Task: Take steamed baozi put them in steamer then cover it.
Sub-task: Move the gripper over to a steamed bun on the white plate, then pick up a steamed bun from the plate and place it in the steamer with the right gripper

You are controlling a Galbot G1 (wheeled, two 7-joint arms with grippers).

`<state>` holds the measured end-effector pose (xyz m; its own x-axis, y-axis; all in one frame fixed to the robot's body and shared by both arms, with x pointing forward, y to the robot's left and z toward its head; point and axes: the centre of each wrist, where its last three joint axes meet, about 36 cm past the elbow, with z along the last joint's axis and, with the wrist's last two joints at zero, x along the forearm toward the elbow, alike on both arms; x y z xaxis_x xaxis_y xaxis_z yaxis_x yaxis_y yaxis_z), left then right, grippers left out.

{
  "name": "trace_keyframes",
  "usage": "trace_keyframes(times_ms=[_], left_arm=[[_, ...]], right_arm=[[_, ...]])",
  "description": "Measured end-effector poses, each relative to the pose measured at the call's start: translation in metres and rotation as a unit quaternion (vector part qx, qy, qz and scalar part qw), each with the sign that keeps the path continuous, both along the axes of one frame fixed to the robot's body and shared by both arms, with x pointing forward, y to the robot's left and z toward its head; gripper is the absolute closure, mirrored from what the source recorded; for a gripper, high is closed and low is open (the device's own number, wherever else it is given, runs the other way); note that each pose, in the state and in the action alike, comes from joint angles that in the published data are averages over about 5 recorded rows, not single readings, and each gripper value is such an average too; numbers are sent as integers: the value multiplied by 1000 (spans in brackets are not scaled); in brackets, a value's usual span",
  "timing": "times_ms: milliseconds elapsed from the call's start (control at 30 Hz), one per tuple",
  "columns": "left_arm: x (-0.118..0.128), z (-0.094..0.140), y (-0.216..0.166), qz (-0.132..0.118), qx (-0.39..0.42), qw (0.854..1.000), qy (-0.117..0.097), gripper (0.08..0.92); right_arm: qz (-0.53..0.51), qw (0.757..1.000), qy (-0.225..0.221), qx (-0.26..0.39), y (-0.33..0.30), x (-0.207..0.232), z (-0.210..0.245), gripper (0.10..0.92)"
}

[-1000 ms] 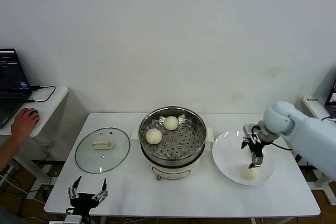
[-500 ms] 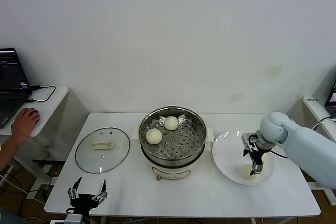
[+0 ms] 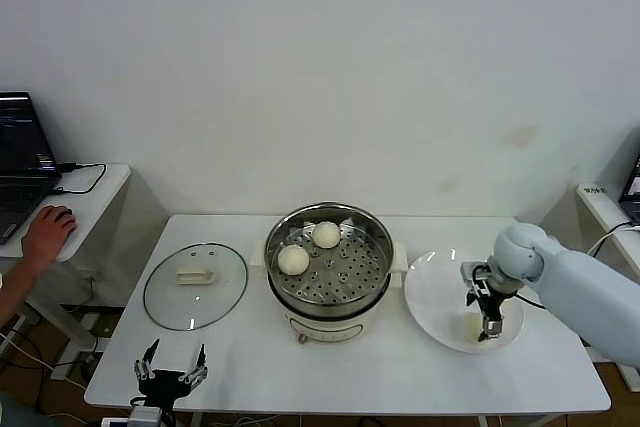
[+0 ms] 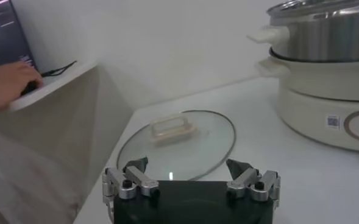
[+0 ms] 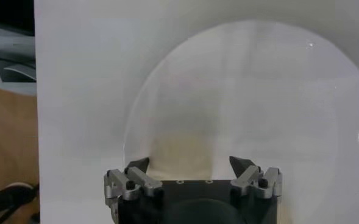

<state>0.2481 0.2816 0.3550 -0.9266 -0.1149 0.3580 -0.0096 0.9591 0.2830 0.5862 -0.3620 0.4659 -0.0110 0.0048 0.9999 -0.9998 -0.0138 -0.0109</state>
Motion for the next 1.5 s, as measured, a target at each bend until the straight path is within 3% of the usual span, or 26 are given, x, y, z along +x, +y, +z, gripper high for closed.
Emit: trace_keyframes(times_ms=[500,733,1000,1500], left_arm=[[0,-2,-2,-2,-1,1000,2,177],[-1,-3,-3,-2,-1,1000,3,177],[-1,-2,-5,-4,-1,1000,2,177],[3,6,-10,-7,-3,1000,-12,177]], right_arm=[[-7,1000,2,-6,-6,-1,-5,202],[-11,1000,5,-8,-10,-3,-6,313],[-20,1000,8,-9,-17,-4,-3,378],[-29,999,-24,15,-22,10,53,403]])
